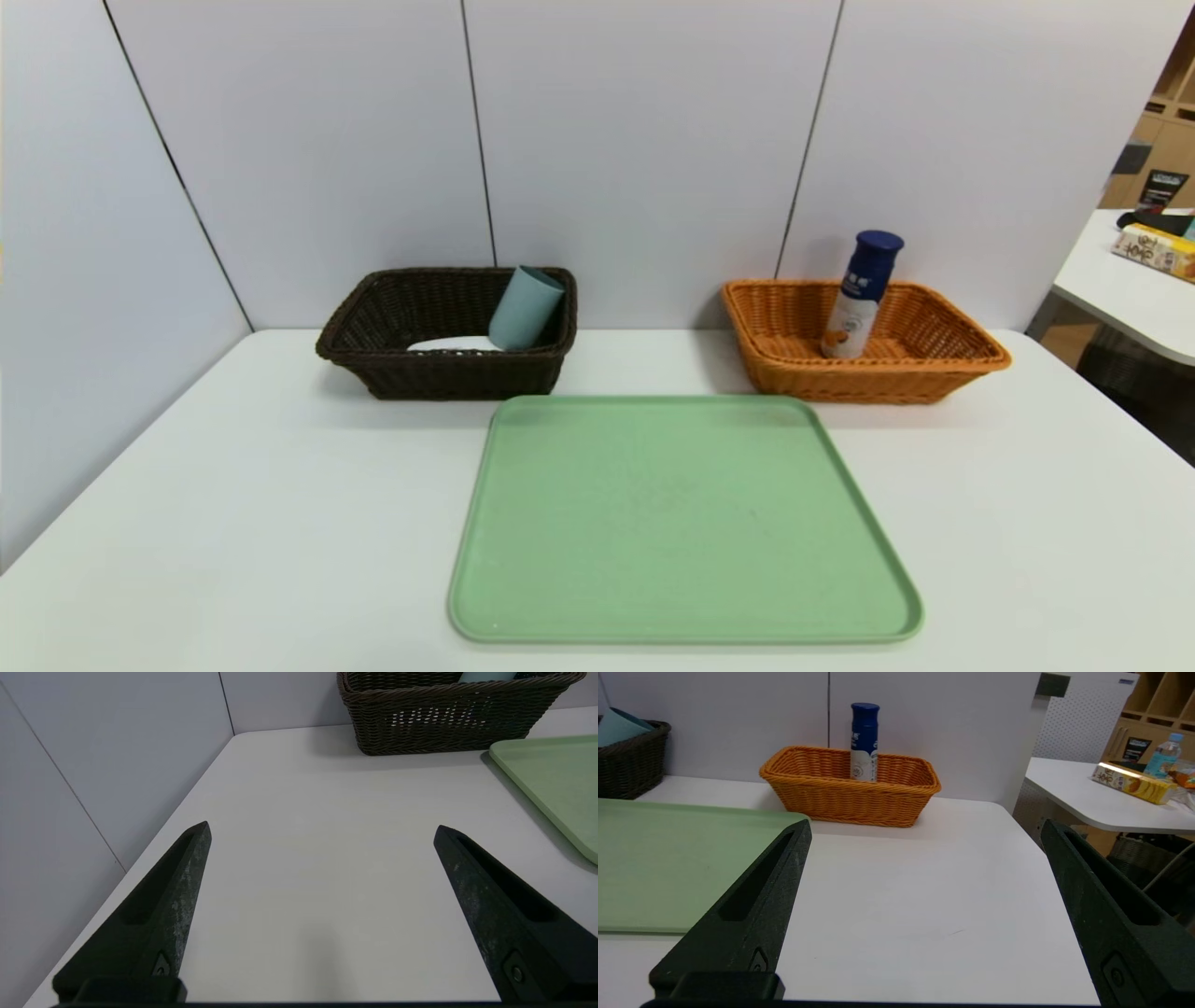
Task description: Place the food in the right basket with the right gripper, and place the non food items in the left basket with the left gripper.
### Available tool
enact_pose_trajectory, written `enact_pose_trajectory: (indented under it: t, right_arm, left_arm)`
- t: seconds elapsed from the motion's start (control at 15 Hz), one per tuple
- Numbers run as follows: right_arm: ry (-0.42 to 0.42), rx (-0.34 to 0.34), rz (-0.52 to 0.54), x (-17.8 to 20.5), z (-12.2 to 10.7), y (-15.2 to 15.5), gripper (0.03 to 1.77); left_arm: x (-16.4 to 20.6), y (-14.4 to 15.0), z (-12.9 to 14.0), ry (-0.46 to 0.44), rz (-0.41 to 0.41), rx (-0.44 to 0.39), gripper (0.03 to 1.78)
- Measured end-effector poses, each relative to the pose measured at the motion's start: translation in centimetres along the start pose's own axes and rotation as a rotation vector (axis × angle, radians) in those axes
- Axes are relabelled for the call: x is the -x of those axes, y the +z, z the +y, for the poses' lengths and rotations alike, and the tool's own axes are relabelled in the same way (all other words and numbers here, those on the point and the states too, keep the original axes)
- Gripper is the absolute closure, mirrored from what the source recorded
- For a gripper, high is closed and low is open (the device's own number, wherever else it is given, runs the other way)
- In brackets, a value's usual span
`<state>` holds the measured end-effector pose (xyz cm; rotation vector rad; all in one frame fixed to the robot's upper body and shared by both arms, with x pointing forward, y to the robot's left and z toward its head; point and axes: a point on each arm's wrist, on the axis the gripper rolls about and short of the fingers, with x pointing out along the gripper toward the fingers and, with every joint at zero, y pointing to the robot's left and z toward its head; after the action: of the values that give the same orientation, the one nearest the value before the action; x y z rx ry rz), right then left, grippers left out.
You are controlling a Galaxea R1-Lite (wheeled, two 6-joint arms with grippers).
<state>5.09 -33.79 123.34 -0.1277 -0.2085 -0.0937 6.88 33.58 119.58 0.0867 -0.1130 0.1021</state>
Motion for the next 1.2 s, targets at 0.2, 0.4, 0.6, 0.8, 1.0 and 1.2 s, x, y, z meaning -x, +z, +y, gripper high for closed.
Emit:
enact_pose_trajectory:
  t: [0.2, 0.4, 0.6, 0.8, 1.0, 1.2]
  right_arm:
    - [-0.017, 0.007, 0.06, -0.4, 0.2, -1.9, 0.1]
    - [0.02, 0.006, 0.117, -0.7, 0.6, -3.7, 0.1]
    - [0.087, 0.002, 0.14, -0.8, 0.8, -4.6, 0.1]
    - [0.108, -0.003, 0.193, -0.7, 0.9, -5.2, 0.1]
    - [0.11, -0.005, 0.196, -0.7, 1.0, -5.2, 0.1]
    - [0.113, -0.009, 0.195, -0.7, 1.0, -5.2, 0.1]
  left_arm:
    - [0.1, 0.0, 0.0, -0.017, -0.009, -0.004, 0.12]
    - [0.1, -0.1, -0.1, -0.05, -0.01, -0.004, 0.12]
    - [0.1, -0.3, -0.3, -0.113, 0.008, -0.004, 0.12]
    - [0.1, -0.6, -0.3, -0.116, 0.033, 0.003, 0.12]
    - [0.1, -0.5, -0.3, -0.114, 0.031, 0.004, 0.12]
    - [0.1, -0.5, -0.3, -0.114, 0.032, 0.013, 0.12]
